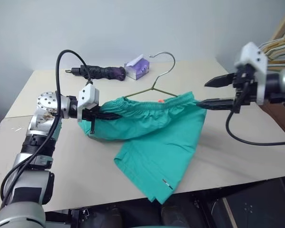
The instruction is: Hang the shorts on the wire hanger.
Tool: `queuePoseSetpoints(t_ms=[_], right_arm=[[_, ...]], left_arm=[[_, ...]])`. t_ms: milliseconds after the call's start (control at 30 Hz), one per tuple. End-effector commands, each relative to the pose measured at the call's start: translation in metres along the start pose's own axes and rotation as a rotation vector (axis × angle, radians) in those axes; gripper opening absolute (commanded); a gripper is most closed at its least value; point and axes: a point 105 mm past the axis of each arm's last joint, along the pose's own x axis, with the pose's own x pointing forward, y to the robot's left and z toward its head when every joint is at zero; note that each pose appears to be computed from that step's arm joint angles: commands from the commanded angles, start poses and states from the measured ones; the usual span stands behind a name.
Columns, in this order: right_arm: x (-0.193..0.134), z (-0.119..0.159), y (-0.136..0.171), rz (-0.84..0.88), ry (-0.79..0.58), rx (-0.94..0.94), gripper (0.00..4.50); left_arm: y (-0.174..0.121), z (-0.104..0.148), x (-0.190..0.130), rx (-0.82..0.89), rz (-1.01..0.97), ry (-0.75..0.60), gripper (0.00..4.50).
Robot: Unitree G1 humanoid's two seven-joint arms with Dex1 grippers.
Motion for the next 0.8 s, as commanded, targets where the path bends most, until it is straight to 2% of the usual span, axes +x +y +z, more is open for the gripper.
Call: queuePoseSetpoints(t_ms=[33, 167, 267, 633, 800], right_arm=[[0.009, -0.002, -0.009, 0.008, 0.09, -0.028, 4.45], [0.023, -0.002, -0.011, 0.068, 0.142, -0.052, 4.45], [0.031, 0.0, -0.01, 0.091, 0.157, -0.076, 3.89], [0.037, 0.008, -0.001, 0.147, 0.126, -0.111, 0.04], [0.033, 0.01, 0.003, 0.156, 0.096, -0.097, 0.02]], left_arm=[[0.008, 0.021, -0.002, 0.082, 0.021, -0.041, 0.0], [0.007, 0.024, 0.002, 0.091, 0.016, -0.055, 0.0], [0.006, 0.025, 0.004, 0.094, 0.017, -0.061, 0.0], [0.004, 0.024, 0.006, 0.083, 0.014, -0.077, 0.0], [0.008, 0.025, 0.008, 0.081, 0.011, -0.08, 0.0]])
